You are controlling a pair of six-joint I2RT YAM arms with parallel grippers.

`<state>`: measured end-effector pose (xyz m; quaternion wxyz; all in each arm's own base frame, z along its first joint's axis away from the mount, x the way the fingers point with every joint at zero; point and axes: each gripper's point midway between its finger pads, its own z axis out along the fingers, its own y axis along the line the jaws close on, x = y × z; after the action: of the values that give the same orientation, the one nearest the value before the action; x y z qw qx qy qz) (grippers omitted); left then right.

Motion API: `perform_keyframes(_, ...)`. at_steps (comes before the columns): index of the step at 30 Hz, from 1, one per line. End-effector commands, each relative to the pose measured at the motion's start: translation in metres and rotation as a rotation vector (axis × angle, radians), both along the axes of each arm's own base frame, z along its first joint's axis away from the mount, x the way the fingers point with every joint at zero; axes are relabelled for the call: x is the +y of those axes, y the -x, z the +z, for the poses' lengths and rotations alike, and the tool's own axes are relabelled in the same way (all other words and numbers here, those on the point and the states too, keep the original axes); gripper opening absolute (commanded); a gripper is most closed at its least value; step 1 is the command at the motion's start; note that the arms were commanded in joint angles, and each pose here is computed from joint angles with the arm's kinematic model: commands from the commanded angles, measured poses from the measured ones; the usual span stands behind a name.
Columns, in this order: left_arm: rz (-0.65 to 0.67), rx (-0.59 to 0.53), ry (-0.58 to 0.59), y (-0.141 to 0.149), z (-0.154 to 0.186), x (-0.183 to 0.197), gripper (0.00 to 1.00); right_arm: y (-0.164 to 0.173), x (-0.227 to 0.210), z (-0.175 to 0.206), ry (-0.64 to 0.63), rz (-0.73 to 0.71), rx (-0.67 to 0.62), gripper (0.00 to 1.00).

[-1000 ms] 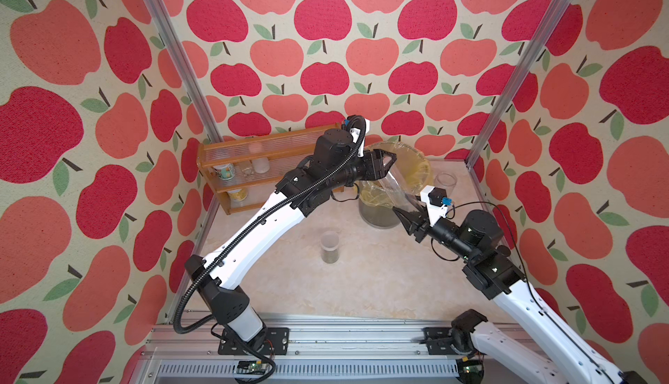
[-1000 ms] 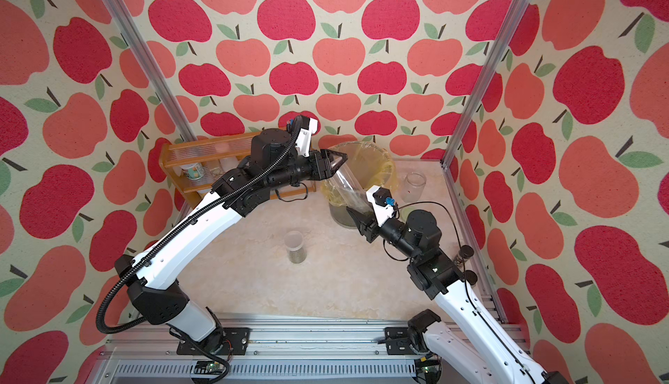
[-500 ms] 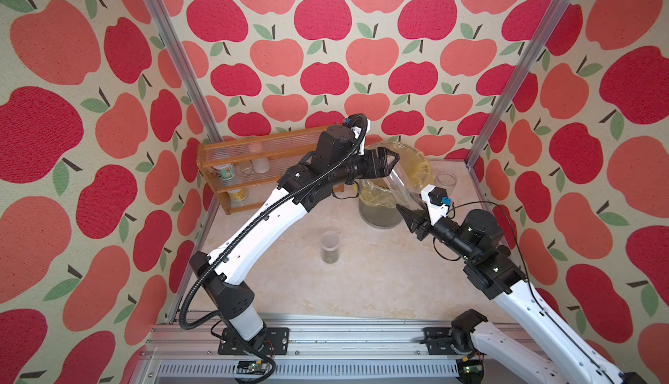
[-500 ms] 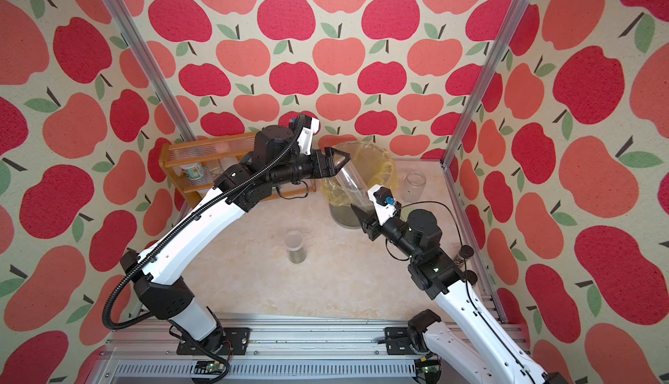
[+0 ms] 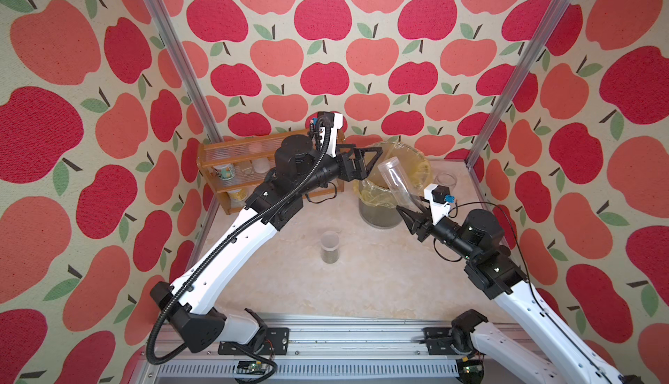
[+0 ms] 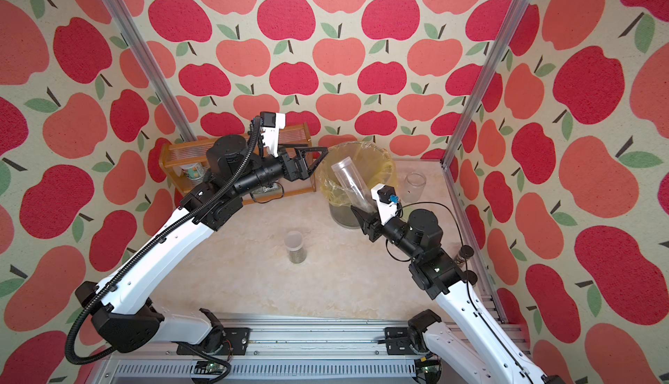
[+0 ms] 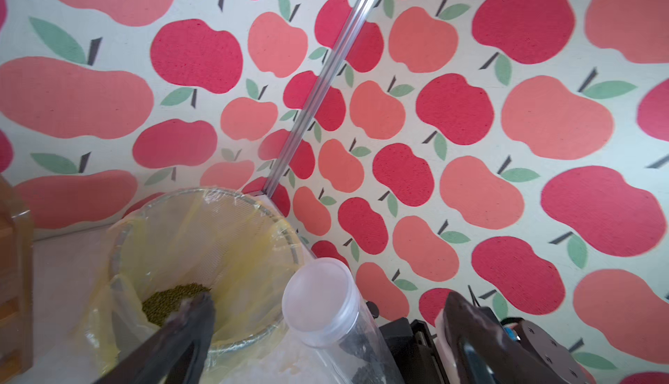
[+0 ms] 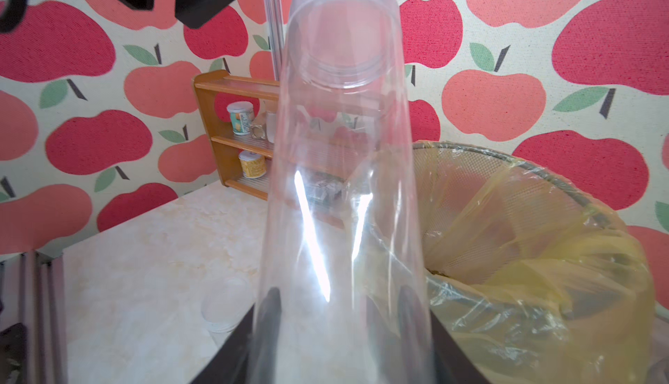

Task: Empty moldy mung beans from jars
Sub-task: Unscrew the lid from the jar.

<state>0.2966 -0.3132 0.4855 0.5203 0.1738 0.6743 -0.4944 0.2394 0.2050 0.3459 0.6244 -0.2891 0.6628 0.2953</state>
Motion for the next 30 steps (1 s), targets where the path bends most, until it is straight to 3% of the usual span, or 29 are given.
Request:
perform_keyframes(1, -0.179, -0.188, 0.06, 0.034, 0.017, -0.008, 0.97, 0.029, 0.013, 0.03, -0.138, 0.195, 0.029, 0.42)
perform_keyframes(5, -0.268, -0.231, 0.048, 0.054, 0.013, -0.01, 0.95, 0.05, 0.025, 0.047, -0.218, 0.362, 0.038, 0.43)
perform_keyframes(8, -0.276, -0.206, 0.072, 0.05, 0.012, -0.012, 0.94, 0.056, 0.031, 0.053, -0.243, 0.424, 0.033, 0.43)
perform_keyframes(22, -0.303, -0.158, 0.14, 0.034, 0.016, -0.022, 0.83, 0.058, 0.032, 0.06, -0.274, 0.454, 0.012, 0.43)
perform_keyframes(30, -0.305, -0.141, 0.155, 0.028, 0.021, -0.027, 0.69, 0.053, 0.033, 0.052, -0.257, 0.432, 0.02, 0.43)
